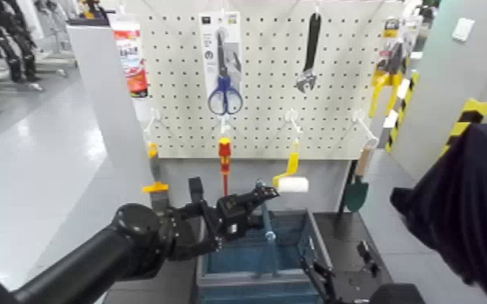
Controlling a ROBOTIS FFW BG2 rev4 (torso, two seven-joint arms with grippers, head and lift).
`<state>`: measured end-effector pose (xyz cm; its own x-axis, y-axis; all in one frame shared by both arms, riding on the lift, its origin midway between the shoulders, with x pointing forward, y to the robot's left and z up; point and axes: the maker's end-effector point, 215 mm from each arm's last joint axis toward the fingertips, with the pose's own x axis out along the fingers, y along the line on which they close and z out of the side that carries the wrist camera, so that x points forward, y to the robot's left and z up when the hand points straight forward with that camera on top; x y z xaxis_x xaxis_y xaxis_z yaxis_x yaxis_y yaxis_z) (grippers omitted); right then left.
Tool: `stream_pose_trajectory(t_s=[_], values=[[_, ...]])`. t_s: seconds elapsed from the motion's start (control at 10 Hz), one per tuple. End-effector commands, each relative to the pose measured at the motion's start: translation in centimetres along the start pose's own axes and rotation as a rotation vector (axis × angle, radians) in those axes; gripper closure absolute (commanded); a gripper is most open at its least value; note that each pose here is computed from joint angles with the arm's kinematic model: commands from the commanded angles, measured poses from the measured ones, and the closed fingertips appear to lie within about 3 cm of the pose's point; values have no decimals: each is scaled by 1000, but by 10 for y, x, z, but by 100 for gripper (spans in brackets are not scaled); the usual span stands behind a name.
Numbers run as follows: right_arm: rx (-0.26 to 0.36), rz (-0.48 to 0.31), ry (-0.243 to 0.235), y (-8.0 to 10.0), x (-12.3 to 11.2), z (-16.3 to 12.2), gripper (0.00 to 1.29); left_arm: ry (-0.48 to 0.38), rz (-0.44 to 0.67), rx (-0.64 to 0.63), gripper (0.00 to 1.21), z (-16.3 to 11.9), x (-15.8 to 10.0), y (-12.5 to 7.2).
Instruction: Grasp the handle of the crate.
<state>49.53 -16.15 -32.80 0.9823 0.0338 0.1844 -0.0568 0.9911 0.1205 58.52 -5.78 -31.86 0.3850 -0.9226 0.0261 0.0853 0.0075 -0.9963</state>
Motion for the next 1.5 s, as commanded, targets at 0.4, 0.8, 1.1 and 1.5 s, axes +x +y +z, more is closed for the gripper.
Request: stream_pose_trajectory(t_s=[0.4,0.8,1.1,1.5], values=[[1,-10,-3,-5,-3,0,14,13,35,1,96,-10,3,15],[-2,-24,2,-11,-6,-2,14,3,60,121,111,-4,10,12],[-1,-26,4,-11,-7,-3,14,-13,79,150,113,2,9,15],[-1,-32,11,-13,-9,-6,14,12,36,144,113,-18,15,6]])
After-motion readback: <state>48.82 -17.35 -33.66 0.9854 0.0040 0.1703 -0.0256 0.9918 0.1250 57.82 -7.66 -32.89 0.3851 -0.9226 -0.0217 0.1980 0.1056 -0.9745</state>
